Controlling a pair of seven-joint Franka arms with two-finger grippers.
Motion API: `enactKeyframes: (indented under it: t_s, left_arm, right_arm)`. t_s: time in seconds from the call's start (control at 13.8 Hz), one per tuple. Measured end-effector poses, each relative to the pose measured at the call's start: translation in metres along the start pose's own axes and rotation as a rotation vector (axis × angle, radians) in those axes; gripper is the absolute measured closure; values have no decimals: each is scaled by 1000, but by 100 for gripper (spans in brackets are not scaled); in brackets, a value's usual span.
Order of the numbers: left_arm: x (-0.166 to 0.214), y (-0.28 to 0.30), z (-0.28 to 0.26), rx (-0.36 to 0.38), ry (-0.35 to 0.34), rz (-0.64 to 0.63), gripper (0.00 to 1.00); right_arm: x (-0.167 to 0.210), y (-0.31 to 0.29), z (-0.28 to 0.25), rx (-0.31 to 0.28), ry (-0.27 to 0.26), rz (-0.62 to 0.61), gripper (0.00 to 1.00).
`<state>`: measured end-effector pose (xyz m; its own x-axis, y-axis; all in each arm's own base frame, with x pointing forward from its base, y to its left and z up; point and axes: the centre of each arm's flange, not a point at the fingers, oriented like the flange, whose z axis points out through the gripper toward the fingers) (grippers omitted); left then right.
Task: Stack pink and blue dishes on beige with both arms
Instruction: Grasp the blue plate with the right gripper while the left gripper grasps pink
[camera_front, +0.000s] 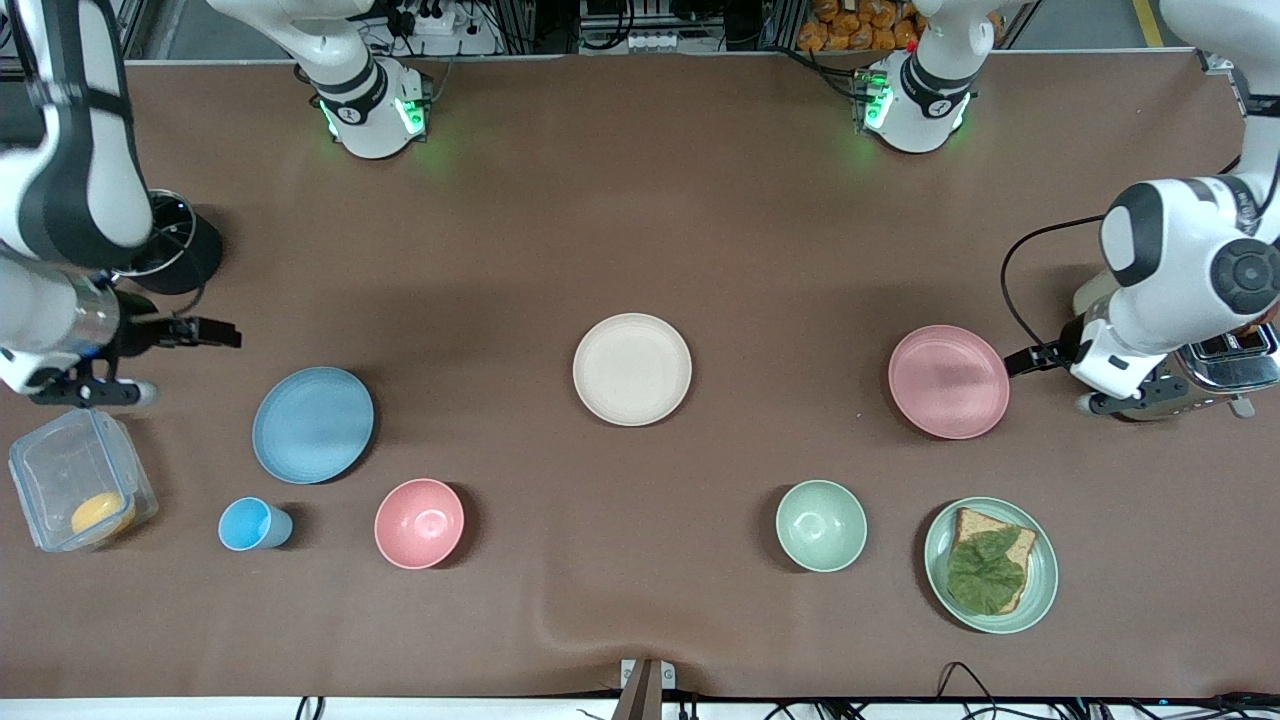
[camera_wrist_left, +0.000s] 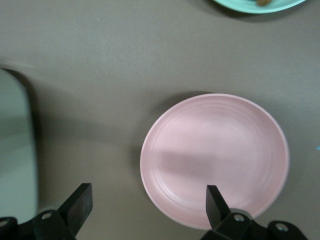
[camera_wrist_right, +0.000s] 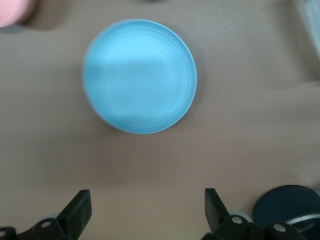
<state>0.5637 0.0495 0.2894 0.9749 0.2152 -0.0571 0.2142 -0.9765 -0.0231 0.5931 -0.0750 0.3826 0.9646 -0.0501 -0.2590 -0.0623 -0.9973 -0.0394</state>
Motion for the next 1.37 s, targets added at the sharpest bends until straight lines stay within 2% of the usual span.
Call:
enactKeyframes:
  t_s: [0.29, 0.51, 0.58, 0.79, 1.16, 1.23, 1.37]
  left_arm:
    - [4, -18, 57, -27, 8, -36, 0]
    - [6, -18, 82, -39, 8, -40, 0]
    - [5, -17, 87, -41, 6, -39, 4]
    - [5, -12, 91, -45, 2, -31, 36]
    - [5, -9, 90, -47, 2, -25, 87]
    - [5, -8, 89, -47, 7, -24, 95]
    - [7, -7, 86, -49, 12, -22, 96]
  right_arm:
    - [31, 31, 65, -2, -13, 35, 0]
    - [44, 38, 101, 17, -20, 48, 0]
    - [49, 39, 113, 20, -19, 49, 0]
    - [60, 43, 148, 27, -19, 42, 0]
    - [73, 43, 177, 26, 19, 44, 0]
    - [77, 44, 180, 22, 39, 39, 0]
    - [83, 45, 186, 10, 81, 11, 0]
